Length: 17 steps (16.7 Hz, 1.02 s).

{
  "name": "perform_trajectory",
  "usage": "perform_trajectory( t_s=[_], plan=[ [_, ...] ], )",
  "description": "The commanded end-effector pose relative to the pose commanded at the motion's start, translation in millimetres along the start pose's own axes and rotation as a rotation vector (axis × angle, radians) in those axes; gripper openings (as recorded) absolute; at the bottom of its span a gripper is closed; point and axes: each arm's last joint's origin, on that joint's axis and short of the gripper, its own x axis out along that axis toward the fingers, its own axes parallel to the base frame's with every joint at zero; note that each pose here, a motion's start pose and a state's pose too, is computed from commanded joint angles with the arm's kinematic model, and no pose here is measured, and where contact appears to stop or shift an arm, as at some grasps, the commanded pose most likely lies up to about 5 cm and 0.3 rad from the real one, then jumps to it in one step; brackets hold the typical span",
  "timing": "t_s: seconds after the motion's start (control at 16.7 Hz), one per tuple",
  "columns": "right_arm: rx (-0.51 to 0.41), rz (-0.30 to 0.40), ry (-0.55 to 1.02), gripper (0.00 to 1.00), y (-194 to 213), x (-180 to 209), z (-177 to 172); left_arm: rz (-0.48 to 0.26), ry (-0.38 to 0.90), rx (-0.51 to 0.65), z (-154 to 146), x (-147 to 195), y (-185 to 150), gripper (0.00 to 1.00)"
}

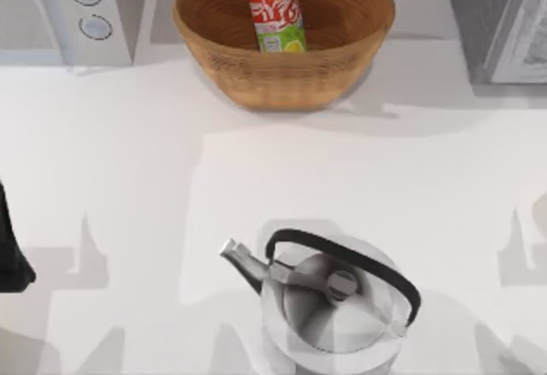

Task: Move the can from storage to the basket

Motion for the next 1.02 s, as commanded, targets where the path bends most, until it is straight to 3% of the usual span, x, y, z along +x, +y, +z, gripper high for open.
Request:
perform_trajectory(
  t_s=[0.54,1.02],
  plan=[
    [-0.001,-0.010,-0.002,1.00,-2.2,-0.7,-7.2,0.000,0.000,0.000,0.0,0.0,0.0,1.00],
    [-0.012,-0.014,-0.041,1.00,-37.8,26.7,27.6,0.000,0.000,0.000,0.0,0.0,0.0,1.00]
  ],
)
